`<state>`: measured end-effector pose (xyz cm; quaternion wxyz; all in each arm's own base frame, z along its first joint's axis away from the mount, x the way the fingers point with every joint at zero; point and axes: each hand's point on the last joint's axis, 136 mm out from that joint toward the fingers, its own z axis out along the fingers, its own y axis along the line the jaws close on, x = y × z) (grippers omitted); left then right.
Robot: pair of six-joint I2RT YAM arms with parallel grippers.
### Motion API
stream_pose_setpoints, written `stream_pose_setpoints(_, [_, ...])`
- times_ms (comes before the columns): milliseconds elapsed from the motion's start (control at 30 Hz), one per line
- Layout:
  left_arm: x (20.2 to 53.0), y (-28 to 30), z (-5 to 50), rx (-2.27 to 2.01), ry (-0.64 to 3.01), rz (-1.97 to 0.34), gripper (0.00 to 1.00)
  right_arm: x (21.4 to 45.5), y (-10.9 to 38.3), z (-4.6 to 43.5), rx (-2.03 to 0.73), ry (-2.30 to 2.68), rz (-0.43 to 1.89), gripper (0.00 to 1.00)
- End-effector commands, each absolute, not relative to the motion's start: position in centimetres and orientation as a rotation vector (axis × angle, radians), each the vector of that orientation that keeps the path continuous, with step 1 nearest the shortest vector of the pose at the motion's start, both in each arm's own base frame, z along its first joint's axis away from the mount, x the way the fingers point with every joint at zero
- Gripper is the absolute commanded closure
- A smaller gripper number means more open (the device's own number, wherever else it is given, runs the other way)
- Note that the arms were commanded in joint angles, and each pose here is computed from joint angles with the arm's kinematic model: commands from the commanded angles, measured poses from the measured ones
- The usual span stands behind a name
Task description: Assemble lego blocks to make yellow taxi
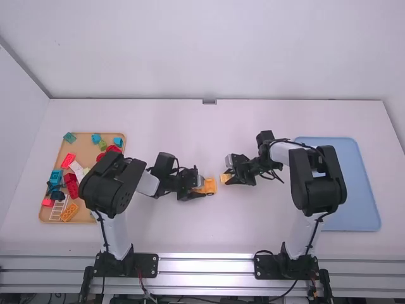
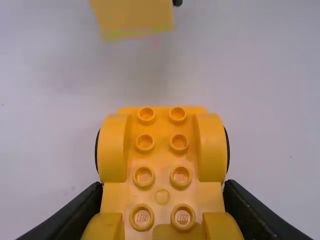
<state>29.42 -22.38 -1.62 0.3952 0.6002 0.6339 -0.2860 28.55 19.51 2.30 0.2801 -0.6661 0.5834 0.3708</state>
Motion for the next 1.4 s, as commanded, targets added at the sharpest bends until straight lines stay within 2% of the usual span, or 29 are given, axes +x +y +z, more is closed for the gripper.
stream_pose_setpoints(0, [31.3, -22.5, -0.7, 1.559, 1.537, -0.655, 0.51, 28.9, 20.7, 3.3, -1.791, 1.565, 0.983, 0.88])
stream_pose_setpoints(100, [32.3, -22.9, -0.8, 1.566, 1.544, -0.676, 0.53, 28.9, 21.1, 3.3, -1.796, 1.571, 0.981, 0.88])
stream_pose_setpoints(333, [32.8, -24.2, -1.0, 1.595, 1.492, -0.803, 0.48, 29.9, 21.4, 3.3, -1.734, 1.630, 0.979, 0.88])
stream_pose_setpoints(600, [31.9, -24.7, -1.4, 1.609, 1.504, -0.836, 0.44, 31.0, 21.5, 2.3, -1.660, 1.696, 0.931, 0.88])
stream_pose_setpoints(1067, [32.4, -24.8, -1.2, 1.560, 1.545, -0.847, 0.41, 30.1, 22.6, 0.4, -1.716, 1.706, 0.862, 0.88])
stream_pose_setpoints(1367, [31.3, -24.6, -1.7, 1.564, 1.562, -0.874, 0.42, 31.1, 22.5, 0.3, -1.699, 1.730, 0.813, 0.88])
